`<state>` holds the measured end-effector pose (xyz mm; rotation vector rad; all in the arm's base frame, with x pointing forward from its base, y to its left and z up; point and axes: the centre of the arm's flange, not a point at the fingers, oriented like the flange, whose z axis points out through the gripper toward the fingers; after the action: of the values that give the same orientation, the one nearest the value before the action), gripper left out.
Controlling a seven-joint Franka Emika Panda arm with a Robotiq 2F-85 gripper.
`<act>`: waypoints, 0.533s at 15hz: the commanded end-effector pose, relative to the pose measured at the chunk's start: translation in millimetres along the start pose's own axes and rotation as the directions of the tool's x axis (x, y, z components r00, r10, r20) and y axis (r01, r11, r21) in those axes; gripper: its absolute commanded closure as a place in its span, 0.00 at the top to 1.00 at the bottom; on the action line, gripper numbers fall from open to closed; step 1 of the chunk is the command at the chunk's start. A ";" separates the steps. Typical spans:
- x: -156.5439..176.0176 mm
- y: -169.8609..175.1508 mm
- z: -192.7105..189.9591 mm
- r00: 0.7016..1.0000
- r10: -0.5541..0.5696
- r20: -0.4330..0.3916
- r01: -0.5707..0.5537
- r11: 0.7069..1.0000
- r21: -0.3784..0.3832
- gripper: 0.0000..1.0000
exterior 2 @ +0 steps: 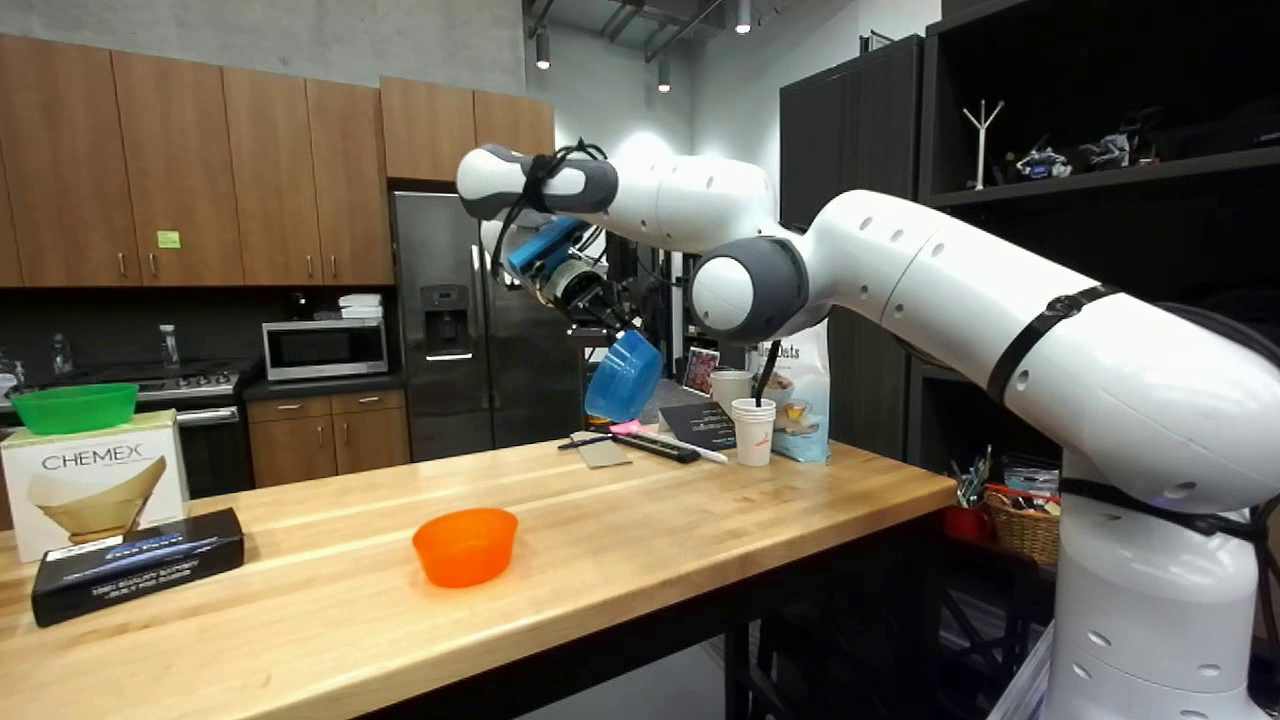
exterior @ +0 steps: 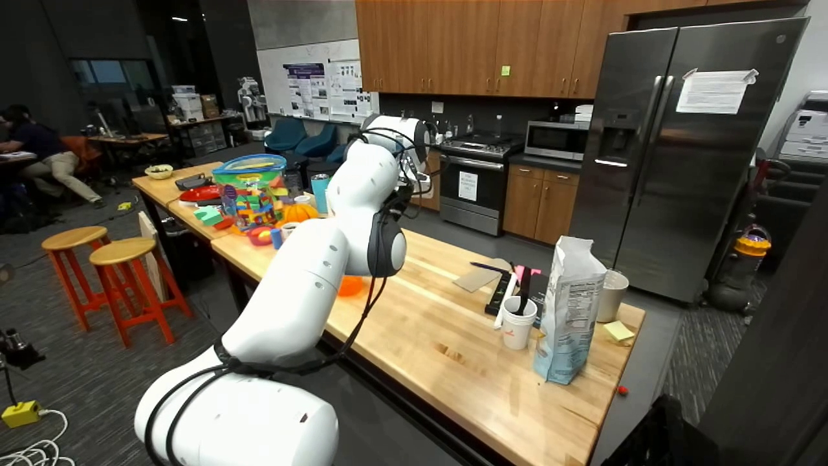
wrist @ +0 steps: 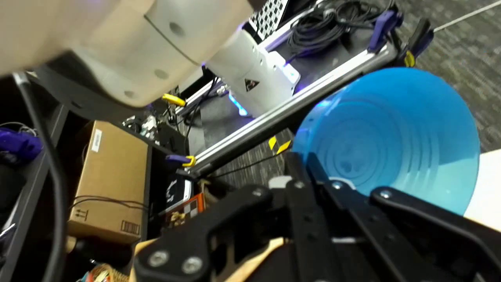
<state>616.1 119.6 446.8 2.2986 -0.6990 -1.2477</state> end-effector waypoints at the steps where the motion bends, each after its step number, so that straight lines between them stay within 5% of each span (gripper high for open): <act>1: 10.5 7.2 -19.5 0.978 0.100 -0.183 -0.100 0.995 0.009 0.01; 5: 19.8 4.7 -35.9 0.897 0.226 -0.379 -0.201 0.974 0.105 0.01; 8: 26.4 -3.0 -49.2 0.844 0.256 -0.471 -0.156 0.958 0.241 0.01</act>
<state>665.4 117.6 446.5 2.3650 -0.8419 -0.6152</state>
